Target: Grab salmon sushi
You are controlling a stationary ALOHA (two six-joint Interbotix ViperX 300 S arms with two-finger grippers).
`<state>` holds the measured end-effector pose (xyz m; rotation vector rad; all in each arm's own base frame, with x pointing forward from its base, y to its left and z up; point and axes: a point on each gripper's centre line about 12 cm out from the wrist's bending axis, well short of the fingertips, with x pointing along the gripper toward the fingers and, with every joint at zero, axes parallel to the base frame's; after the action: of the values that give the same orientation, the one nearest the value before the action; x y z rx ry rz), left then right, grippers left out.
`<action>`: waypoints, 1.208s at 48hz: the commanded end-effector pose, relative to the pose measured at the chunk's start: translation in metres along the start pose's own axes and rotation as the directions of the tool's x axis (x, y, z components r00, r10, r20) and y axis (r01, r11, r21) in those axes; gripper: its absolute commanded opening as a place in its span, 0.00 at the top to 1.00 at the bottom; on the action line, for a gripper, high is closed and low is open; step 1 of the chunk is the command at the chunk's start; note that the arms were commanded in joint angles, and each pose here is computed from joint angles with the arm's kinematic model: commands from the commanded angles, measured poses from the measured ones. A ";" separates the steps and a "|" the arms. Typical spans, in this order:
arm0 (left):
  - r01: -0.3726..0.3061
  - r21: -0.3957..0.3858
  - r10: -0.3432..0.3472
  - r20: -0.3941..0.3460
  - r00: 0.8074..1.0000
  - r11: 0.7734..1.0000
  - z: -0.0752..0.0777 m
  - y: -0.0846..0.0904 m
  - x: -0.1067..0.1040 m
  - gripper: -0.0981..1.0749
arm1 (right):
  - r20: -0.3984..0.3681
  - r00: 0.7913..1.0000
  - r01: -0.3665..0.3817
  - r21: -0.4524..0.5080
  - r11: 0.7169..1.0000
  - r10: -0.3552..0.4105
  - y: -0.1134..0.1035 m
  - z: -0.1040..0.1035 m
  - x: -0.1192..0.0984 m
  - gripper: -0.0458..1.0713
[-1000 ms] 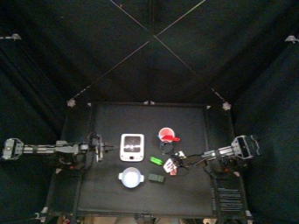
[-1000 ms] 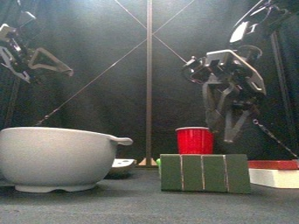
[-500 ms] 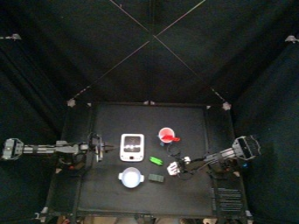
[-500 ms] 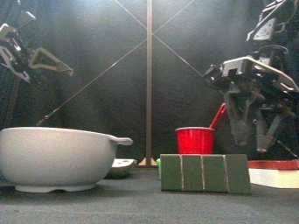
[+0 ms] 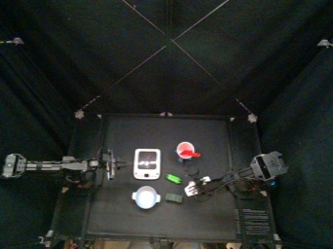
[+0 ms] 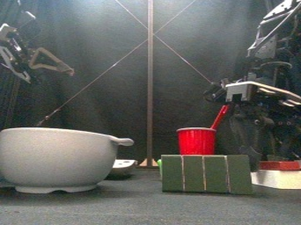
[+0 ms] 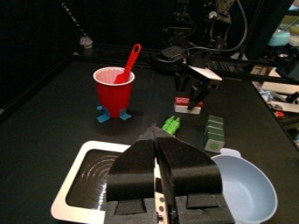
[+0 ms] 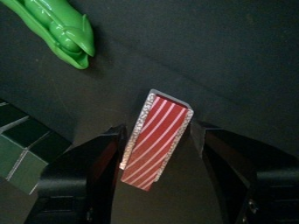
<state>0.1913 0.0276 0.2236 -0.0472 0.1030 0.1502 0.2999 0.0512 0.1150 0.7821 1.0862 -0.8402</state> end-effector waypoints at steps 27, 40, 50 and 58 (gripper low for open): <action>-0.005 -0.002 0.005 0.020 1.000 1.000 0.006 0.001 0.001 0.64 | -0.055 0.998 0.010 -0.019 1.000 -0.012 0.004 -0.012 0.026 0.13; -0.003 -0.002 0.003 0.020 1.000 1.000 0.006 0.000 0.001 0.64 | -0.052 0.998 0.028 -0.027 0.999 -0.029 -0.001 -0.013 0.025 0.14; -0.003 -0.002 0.003 0.019 1.000 1.000 0.005 0.000 0.002 0.64 | -0.048 0.999 0.023 -0.023 0.999 -0.024 -0.001 -0.010 0.022 0.21; -0.005 -0.002 0.005 0.020 1.000 1.000 0.006 0.001 0.001 0.64 | -0.042 0.998 0.049 -0.020 0.999 -0.050 -0.003 -0.008 0.019 0.35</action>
<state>0.1913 0.0279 0.2236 -0.0472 0.1029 0.1517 0.2992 0.0546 0.0935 0.7649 1.1491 -0.8387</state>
